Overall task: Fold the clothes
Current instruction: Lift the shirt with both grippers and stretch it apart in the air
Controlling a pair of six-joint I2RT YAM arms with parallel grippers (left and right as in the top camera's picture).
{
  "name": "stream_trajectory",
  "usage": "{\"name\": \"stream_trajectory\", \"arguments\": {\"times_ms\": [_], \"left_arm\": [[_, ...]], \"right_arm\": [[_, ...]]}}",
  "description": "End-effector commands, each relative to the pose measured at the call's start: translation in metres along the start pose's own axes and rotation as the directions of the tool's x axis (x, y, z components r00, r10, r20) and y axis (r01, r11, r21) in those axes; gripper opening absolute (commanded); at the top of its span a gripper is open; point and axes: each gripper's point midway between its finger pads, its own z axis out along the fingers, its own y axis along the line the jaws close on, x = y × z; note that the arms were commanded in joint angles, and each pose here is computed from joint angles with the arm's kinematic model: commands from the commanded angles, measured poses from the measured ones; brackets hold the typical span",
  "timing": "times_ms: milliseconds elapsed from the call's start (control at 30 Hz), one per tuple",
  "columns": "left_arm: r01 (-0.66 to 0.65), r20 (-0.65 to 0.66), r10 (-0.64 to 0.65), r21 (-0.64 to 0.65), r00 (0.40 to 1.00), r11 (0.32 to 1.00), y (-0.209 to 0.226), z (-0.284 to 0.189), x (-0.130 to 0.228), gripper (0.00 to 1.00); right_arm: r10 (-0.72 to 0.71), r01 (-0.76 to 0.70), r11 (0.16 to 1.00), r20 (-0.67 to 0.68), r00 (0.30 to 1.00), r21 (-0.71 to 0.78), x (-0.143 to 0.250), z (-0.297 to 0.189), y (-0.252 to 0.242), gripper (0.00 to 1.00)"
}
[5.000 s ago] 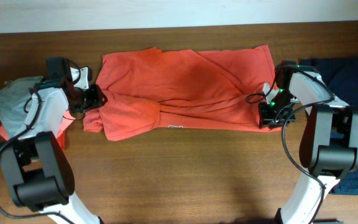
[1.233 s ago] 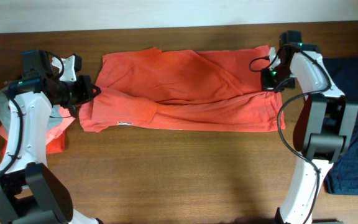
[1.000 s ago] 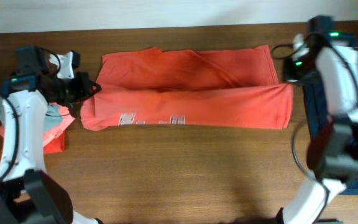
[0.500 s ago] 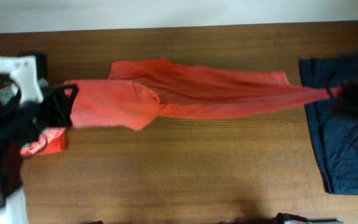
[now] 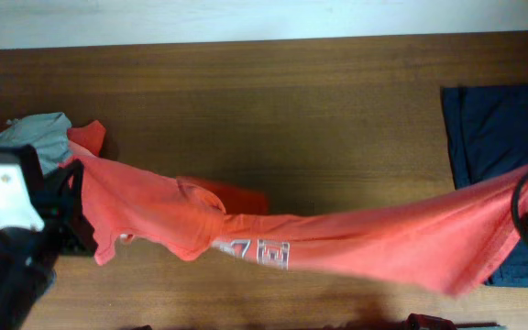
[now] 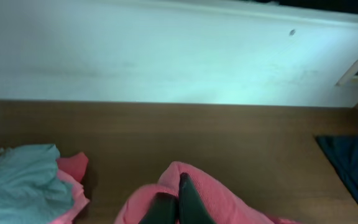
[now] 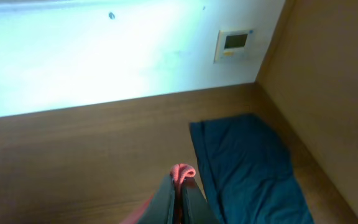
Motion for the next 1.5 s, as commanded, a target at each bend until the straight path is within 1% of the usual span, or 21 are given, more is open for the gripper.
{"name": "stream_trajectory", "arguments": {"times_ms": [0, 167, 233, 267, 367, 433, 467, 533, 567, 633, 733, 833, 933, 1000, 1100, 1133, 1267, 1333, 1367, 1400, 1467], "left_arm": [[0.028, -0.109, -0.031, -0.026, 0.994, 0.999, 0.024, 0.048, 0.006, 0.01], [0.122, -0.282, -0.107, 0.037, 0.953, 0.992, 0.042, 0.127, 0.029, 0.00], [0.154, -0.376, -0.124, 0.051, 0.918, 0.987, 0.056, 0.193, 0.052, 0.01], [0.166, -0.386, -0.132, 0.056, 0.913, 0.985, 0.060, 0.217, 0.057, 0.01], [0.158, -0.327, -0.121, 0.089, 0.937, 0.983, 0.067, 0.283, 0.054, 0.01], [0.165, -0.250, -0.134, 0.104, 0.959, 0.981, 0.071, 0.310, 0.034, 0.01], [0.167, -0.195, -0.141, 0.125, 0.971, 0.978, 0.071, 0.317, 0.014, 0.01], [0.140, -0.069, -0.131, 0.153, 0.989, 0.978, 0.069, 0.313, -0.038, 0.01], [0.095, 0.044, -0.103, 0.159, 0.994, 0.983, 0.068, 0.294, -0.087, 0.00], [0.047, 0.159, -0.069, 0.138, 0.985, 0.989, 0.067, 0.260, -0.136, 0.01], [-0.001, 0.246, -0.025, 0.102, 0.969, 0.995, 0.066, 0.216, -0.176, 0.00], [-0.001, 0.217, -0.018, 0.086, 0.976, 0.996, 0.062, 0.191, -0.177, 0.01], [-0.003, 0.076, -0.004, 0.092, 0.997, 0.996, 0.055, 0.196, -0.142, 0.00], [0.000, -0.063, 0.007, 0.102, 0.998, 0.995, 0.049, 0.207, -0.105, 0.01], [0.019, -0.291, 0.007, 0.087, 0.957, 0.996, 0.049, 0.223, -0.044, 0.01], [0.027, -0.399, 0.001, 0.065, 0.917, 0.998, 0.052, 0.230, -0.013, 0.01], [0.046, -0.663, -0.003, 0.047, 0.748, 0.998, 0.059, 0.245, 0.071, 0.00], [0.095, -0.792, -0.029, 0.036, 0.610, 0.995, 0.062, 0.246, 0.123, 0.01], [0.105, -0.830, -0.027, 0.039, 0.557, 0.994, 0.062, 0.244, 0.140, 0.01], [0.129, -0.880, -0.033, 0.032, 0.475, 0.991, 0.063, 0.239, 0.166, 0.01], [0.161, -0.920, -0.051, 0.013, 0.388, 0.987, 0.063, 0.233, 0.194, 0.01]], "right_arm": [[0.007, -0.003, 1.000, -0.149, 0.989, 0.026, 0.006, 0.064, -0.004, 0.04], [0.003, 0.005, 1.000, -0.402, 0.916, 0.017, 0.042, 0.166, -0.002, 0.04], [0.000, 0.007, 1.000, -0.510, 0.860, 0.013, 0.068, 0.223, 0.000, 0.04], [0.000, 0.005, 1.000, -0.531, 0.848, 0.008, 0.076, 0.245, 0.001, 0.04], [0.008, -0.020, 1.000, -0.523, 0.852, -0.017, 0.083, 0.297, 0.008, 0.04], [0.056, -0.063, 0.998, -0.479, 0.876, 0.002, 0.071, 0.314, 0.008, 0.04], [0.077, -0.081, 0.997, -0.439, 0.895, 0.011, 0.056, 0.316, 0.008, 0.04], [0.101, -0.095, 0.995, -0.339, 0.935, 0.034, 0.020, 0.308, 0.003, 0.04], [0.102, -0.090, 0.994, -0.256, 0.961, 0.058, -0.013, 0.294, -0.004, 0.04], [0.101, -0.090, 0.994, -0.172, 0.980, 0.069, -0.047, 0.271, -0.009, 0.04], [0.074, -0.067, 0.995, -0.113, 0.991, 0.068, -0.071, 0.245, -0.011, 0.04], [0.053, -0.045, 0.997, -0.126, 0.991, 0.067, -0.071, 0.236, -0.011, 0.04], [0.036, -0.021, 0.998, -0.232, 0.972, 0.066, -0.043, 0.243, -0.011, 0.04], [0.014, 0.007, 0.998, -0.322, 0.946, 0.066, -0.019, 0.252, -0.011, 0.04], [0.012, 0.025, 0.997, -0.452, 0.892, 0.075, 0.020, 0.266, -0.013, 0.04], [-0.015, 0.053, 0.997, -0.520, 0.854, 0.059, 0.044, 0.273, -0.013, 0.04], [-0.024, 0.102, 0.992, -0.677, 0.736, 0.075, 0.109, 0.286, -0.020, 0.04], [-0.027, 0.116, 0.991, -0.762, 0.647, 0.063, 0.153, 0.289, -0.021, 0.04], [-0.026, 0.121, 0.991, -0.789, 0.614, 0.061, 0.169, 0.289, -0.021, 0.04], [-0.023, 0.126, 0.990, -0.822, 0.569, 0.059, 0.192, 0.289, -0.023, 0.04], [-0.012, 0.126, 0.990, -0.856, 0.517, 0.063, 0.214, 0.286, -0.027, 0.04]]}}
